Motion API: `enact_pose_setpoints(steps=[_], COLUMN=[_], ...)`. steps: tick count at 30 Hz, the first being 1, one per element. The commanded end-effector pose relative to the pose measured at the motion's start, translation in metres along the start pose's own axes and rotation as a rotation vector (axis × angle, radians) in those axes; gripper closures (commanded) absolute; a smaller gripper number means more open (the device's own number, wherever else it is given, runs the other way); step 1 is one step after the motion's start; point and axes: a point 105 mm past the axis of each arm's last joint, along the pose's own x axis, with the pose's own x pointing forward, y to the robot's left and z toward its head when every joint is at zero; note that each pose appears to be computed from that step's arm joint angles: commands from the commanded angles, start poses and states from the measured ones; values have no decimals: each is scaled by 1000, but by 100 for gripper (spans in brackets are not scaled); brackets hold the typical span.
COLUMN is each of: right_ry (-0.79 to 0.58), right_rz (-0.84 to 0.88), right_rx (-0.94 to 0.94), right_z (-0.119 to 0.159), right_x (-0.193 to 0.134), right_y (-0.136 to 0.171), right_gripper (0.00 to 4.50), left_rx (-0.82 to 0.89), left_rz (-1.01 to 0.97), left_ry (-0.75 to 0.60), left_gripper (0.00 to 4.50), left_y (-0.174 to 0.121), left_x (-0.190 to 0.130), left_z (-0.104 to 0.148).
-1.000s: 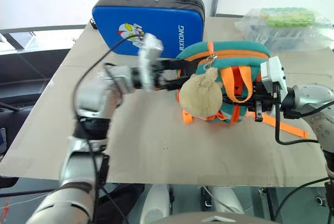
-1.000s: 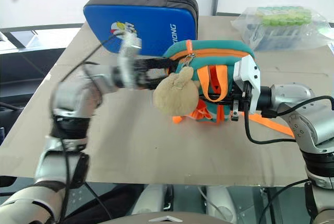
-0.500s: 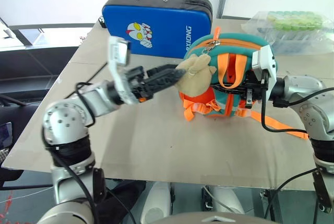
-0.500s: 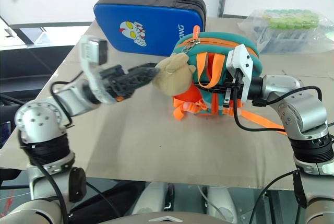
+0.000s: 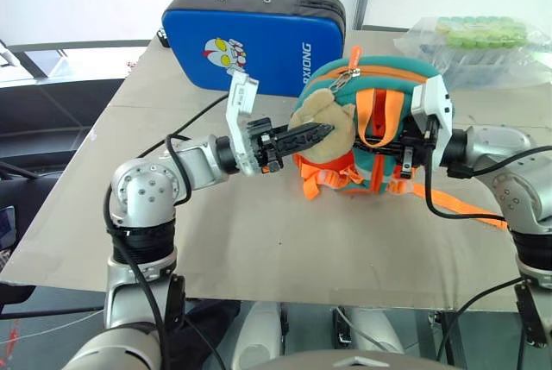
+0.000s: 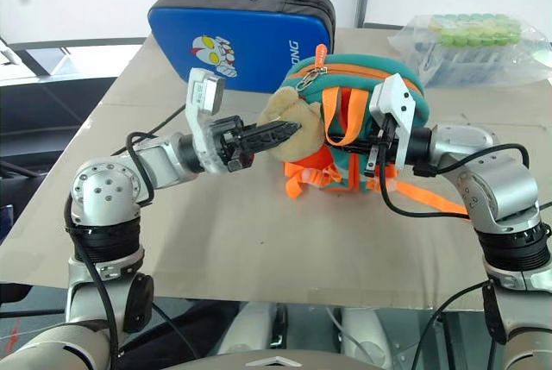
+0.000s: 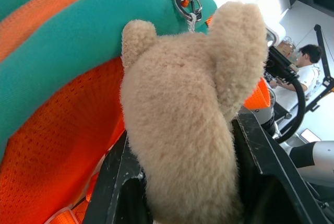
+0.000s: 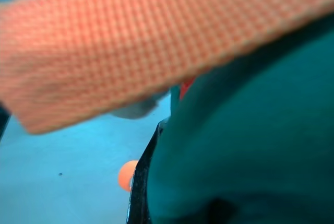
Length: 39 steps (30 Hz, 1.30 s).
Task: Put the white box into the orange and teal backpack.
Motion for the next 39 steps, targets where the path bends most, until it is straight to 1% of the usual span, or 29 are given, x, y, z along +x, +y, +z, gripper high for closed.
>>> enact_pose_setpoints(steps=[1, 3, 6, 8, 9, 12, 14, 18, 20, 22, 26, 29, 32, 34, 37, 39], right_ry=[-19, -83, -250, -354, -384, -432, -454, -509, -543, -562, -671, -765, -794, -767, -642, -626], right_rz=[-156, -222, -319, -389, -415, -502, -562, -636, -664, -680, -674, -647, -648, -648, -630, -603], right_rx=[-23, 36, 204, 308, 345, 415, 419, 427, 431, 424, 438, 427, 384, 358, 277, 270], right_z=[4, 11, 31, 42, 45, 47, 49, 55, 62, 67, 91, 117, 132, 132, 119, 116], right_x=[-5, -8, -15, -23, -26, -35, -40, -48, -54, -59, -74, -85, -93, -93, -81, -76], right_y=[-24, -36, -59, -76, -82, -98, -107, -116, -120, -121, -120, -113, -104, -98, -83, -73], right_gripper=[450, 450, 450, 450, 450, 450, 450, 450, 450, 450, 450, 450, 450, 450, 450, 450], left_rx=[58, 63, 36, -9, -24, -95, -153, -262, -303, -317, -300, -262, -196, -142, -72, -17], left_rz=[-24, 29, 127, 212, 247, 346, 430, 622, 728, 762, 814, 822, 821, 787, 734, 690], left_ry=[-137, -175, -250, -283, -286, -278, -263, -136, -111, -112, -109, -115, -124, -125, -124, -90], left_gripper=[335, 335, 336, 336, 336, 337, 339, 339, 339, 339, 340, 340, 340, 340, 340, 340], left_y=[-11, -5, 12, 29, 36, 54, 68, 93, 110, 117, 134, 142, 149, 148, 145, 140], left_x=[-27, -44, -70, -91, -98, -116, -127, -141, -140, -134, -124, -125, -126, -120, -106, -96], left_z=[34, 45, 54, 49, 45, 19, -4, -70, -97, -106, -105, -90, -73, -64, -55, -54])
